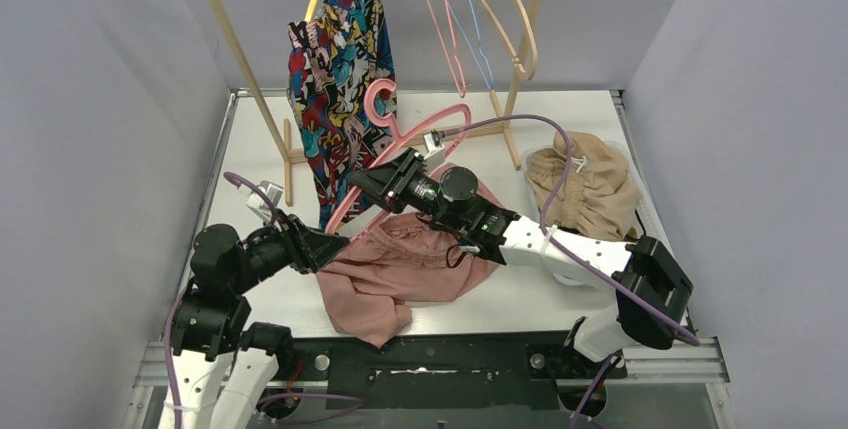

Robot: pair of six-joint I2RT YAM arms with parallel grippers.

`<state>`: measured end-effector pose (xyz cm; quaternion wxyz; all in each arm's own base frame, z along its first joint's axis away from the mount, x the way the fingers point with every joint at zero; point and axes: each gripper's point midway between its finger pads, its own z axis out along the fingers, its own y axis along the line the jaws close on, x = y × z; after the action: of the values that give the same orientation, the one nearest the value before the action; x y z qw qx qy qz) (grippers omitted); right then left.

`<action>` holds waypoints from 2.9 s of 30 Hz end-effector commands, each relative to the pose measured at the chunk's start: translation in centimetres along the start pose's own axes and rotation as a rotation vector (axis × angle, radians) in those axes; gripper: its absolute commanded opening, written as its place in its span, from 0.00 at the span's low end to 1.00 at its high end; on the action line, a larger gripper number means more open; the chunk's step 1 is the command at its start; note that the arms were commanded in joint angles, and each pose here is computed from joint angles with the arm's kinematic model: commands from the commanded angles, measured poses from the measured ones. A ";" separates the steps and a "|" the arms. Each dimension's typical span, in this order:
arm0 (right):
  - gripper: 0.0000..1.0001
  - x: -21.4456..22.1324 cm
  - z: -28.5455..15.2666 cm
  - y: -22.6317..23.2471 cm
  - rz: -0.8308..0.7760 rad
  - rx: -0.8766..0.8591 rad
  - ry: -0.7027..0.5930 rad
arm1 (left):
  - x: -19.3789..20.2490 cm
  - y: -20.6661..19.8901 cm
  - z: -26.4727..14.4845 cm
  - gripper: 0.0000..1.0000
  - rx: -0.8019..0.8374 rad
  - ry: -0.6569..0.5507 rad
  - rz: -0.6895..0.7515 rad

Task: Remove the shorts from the hanger
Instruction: Place the hanger on the clothes rod.

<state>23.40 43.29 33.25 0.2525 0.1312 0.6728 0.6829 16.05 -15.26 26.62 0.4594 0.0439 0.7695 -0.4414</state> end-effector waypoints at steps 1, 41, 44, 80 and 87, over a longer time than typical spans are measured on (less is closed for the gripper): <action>0.04 0.6 0.4 1.6 0.011 -0.071 0.037 | -1.8 -0.4 0.6 0.34 0.029 -0.067 0.044; 0.06 0.5 0.7 2.2 0.001 -0.078 0.036 | 0.8 0.9 -0.3 0.00 -0.036 0.031 0.048; 0.13 0.8 0.6 1.9 0.002 -0.077 0.048 | 0.2 0.8 -0.5 0.00 -0.048 0.003 0.058; 0.60 -6.8 -13.2 -8.5 -0.104 0.473 -0.382 | -15.0 -2.4 -2.2 0.00 -0.249 -0.282 0.367; 0.61 -6.8 -14.1 -9.6 -0.088 0.493 -0.402 | -17.3 -3.0 -1.6 0.00 -0.252 -0.305 0.387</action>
<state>22.91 28.56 24.05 0.3532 0.2647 0.7750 0.4523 22.80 -10.42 36.39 0.5830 0.0508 0.7699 -0.2545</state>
